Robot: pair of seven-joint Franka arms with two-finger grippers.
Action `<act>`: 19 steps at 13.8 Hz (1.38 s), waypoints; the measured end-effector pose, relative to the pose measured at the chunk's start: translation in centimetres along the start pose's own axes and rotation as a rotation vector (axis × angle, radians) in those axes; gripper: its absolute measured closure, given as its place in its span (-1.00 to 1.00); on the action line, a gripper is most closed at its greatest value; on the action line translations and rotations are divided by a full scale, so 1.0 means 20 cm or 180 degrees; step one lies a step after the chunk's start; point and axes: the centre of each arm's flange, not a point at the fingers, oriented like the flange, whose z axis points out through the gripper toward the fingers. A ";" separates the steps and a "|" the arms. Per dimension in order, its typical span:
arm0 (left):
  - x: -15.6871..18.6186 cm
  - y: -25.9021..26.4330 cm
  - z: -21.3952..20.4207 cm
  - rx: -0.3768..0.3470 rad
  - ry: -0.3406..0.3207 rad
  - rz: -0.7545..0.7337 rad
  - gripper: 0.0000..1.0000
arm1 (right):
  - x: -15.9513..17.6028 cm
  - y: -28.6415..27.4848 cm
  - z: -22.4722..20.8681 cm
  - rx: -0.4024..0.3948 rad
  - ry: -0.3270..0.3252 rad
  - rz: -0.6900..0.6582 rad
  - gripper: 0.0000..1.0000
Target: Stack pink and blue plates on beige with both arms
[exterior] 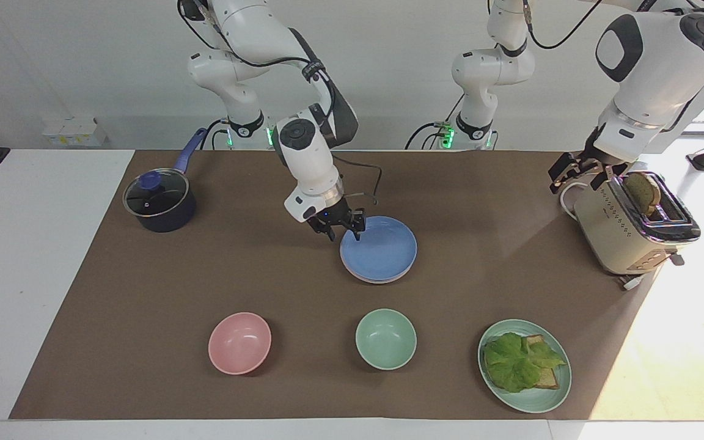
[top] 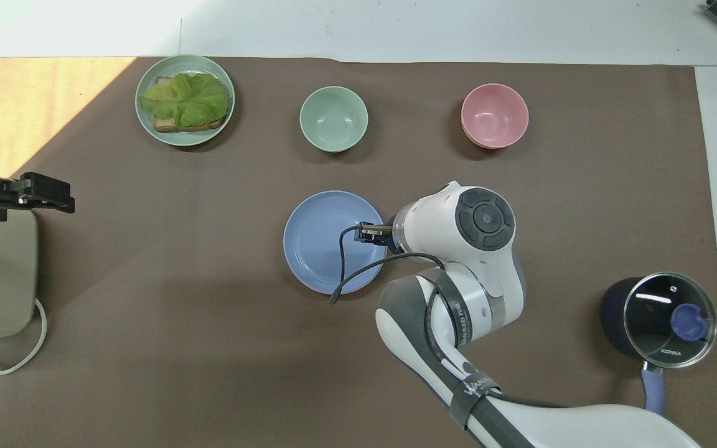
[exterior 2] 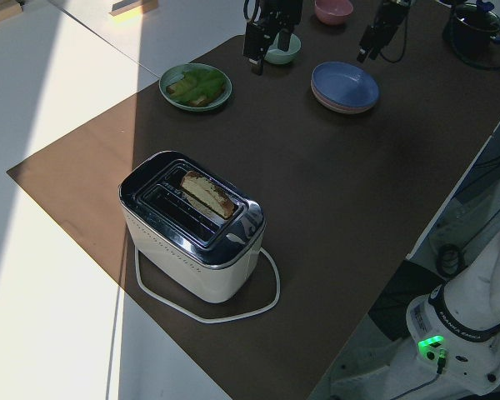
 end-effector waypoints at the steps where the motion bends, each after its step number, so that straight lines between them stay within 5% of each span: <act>1: 0.00 0.00 0.00 0.0000 0.0000 0.0000 -1.00 | 0.03 0.02 -0.03 -0.0007 0.0042 0.0007 -0.96; 8: 0.00 0.00 0.00 0.0000 0.0001 0.0000 -1.00 | 0.31 0.65 -0.73 -0.0365 0.0370 0.0376 -1.00; 13: 0.00 0.00 0.00 0.0000 0.0001 0.0000 -1.00 | 0.33 1.06 -1.23 -0.0602 0.0343 0.0373 -1.00; 19: 0.00 0.00 0.00 0.0000 0.0001 0.0000 -1.00 | 0.26 1.08 -1.65 -0.0914 0.0185 0.0231 -1.00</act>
